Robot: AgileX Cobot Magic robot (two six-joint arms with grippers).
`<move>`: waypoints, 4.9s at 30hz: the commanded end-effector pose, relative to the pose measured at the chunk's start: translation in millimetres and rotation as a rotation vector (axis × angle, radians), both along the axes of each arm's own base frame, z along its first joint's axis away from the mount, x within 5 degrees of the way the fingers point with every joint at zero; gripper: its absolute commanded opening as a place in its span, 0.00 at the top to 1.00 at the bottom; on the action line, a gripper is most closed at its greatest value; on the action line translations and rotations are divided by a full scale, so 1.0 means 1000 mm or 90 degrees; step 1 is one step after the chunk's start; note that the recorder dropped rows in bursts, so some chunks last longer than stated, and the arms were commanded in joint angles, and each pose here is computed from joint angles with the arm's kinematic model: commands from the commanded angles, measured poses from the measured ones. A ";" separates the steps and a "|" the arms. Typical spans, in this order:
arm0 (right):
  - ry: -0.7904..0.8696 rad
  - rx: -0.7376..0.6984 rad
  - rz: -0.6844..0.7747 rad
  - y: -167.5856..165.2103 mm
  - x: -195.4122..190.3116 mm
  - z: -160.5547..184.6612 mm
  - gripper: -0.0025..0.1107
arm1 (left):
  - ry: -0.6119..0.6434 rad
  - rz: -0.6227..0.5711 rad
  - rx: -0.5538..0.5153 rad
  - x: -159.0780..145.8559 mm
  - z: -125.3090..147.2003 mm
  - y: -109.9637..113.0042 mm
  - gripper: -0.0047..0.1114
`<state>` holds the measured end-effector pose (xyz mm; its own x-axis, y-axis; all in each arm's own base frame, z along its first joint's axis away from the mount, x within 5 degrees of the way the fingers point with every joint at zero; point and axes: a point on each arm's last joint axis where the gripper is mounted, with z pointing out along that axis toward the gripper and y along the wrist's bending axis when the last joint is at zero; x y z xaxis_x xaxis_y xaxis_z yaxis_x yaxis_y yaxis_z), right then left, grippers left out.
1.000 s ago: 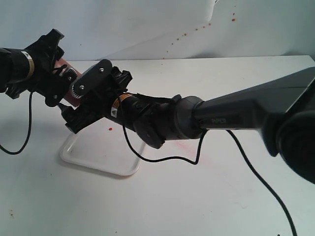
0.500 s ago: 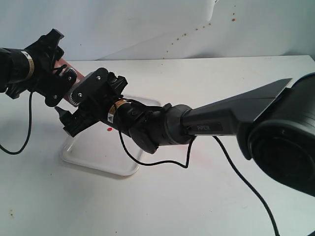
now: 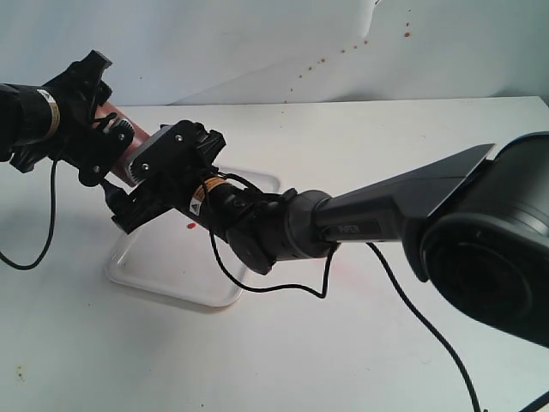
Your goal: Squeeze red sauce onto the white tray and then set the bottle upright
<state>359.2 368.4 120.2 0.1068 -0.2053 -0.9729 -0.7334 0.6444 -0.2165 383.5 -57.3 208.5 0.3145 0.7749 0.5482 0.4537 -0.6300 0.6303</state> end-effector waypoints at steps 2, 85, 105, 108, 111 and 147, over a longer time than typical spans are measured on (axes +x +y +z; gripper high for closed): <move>-0.010 0.011 -0.008 0.000 0.002 0.004 0.10 | -0.018 0.006 -0.011 -0.001 0.010 -0.001 0.96; -0.092 -0.063 -0.049 0.015 0.020 0.004 0.64 | -0.017 -0.003 0.002 -0.001 0.010 -0.001 0.96; -0.077 -0.115 -0.029 0.021 0.013 -0.002 0.57 | -0.017 -0.003 0.002 -0.001 0.010 -0.001 0.96; -0.068 -0.113 -0.032 0.021 0.013 -0.002 0.97 | -0.017 -0.003 0.002 -0.001 0.010 -0.001 0.96; -0.066 -0.099 -0.044 0.020 0.014 -0.001 0.97 | -0.017 -0.001 0.000 -0.001 0.010 -0.001 0.96; 0.154 -0.209 -0.003 0.009 -0.004 0.056 0.05 | -0.011 0.022 -0.031 -0.002 0.009 0.000 0.96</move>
<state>357.8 380.2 163.8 -0.1005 -0.5050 -0.8572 -0.7772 0.5777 -0.2492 382.6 -56.1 210.4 0.3003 0.7887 0.5365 0.4655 -0.6121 0.6392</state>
